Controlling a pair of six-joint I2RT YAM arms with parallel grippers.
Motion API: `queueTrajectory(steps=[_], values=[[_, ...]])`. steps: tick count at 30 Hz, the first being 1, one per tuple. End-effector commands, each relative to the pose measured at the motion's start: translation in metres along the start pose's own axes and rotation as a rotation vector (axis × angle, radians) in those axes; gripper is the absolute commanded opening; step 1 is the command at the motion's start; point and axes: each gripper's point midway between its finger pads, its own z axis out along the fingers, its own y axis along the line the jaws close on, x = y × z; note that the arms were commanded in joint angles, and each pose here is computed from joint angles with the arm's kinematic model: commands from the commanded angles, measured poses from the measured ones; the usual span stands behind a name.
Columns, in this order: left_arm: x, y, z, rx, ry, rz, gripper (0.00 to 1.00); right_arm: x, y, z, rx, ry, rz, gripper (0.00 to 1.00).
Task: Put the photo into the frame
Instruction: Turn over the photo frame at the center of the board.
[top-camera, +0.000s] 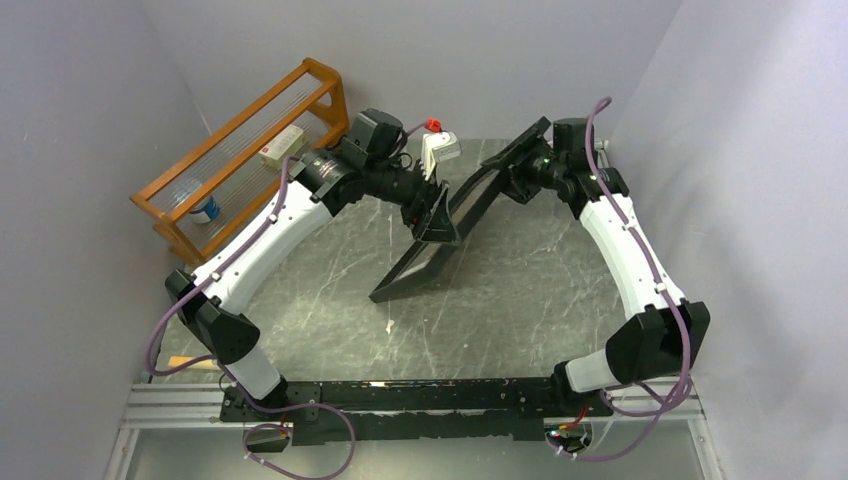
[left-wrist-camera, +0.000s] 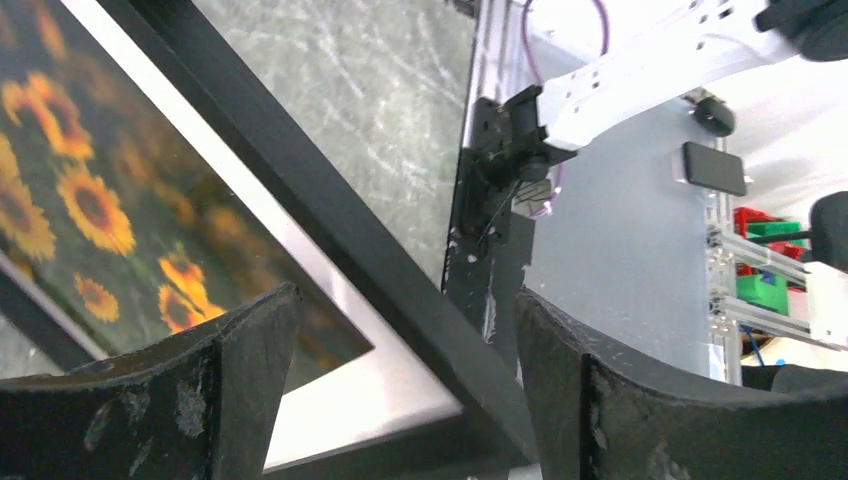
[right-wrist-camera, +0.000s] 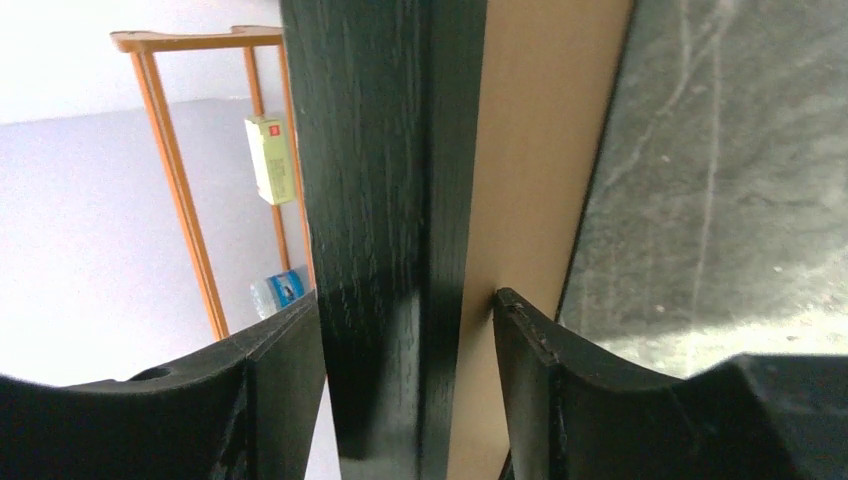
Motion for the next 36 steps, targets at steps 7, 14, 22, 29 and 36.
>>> queueTrajectory(steps=[7, 14, 22, 29, 36], values=[[-0.027, 0.013, -0.007, -0.076, -0.119, -0.044, 0.85, -0.001, -0.033, -0.034, -0.089, 0.016, -0.094, 0.47], [0.03, 0.123, -0.02, -0.383, -0.058, -0.406, 0.81, 0.0, -0.066, -0.012, -0.157, 0.094, -0.232, 0.63], [0.139, 0.226, -0.046, -0.703, 0.039, -0.697, 0.8, -0.001, -0.099, 0.025, -0.201, 0.052, -0.249, 0.78], [0.201, 0.266, -0.052, -0.817, 0.132, -0.825, 0.79, -0.021, -0.129, 0.049, -0.142, 0.009, -0.223, 0.8], [0.227, 0.267, -0.027, -0.629, 0.179, -0.84, 0.75, -0.028, -0.162, 0.083, -0.064, 0.04, -0.178, 0.8]])
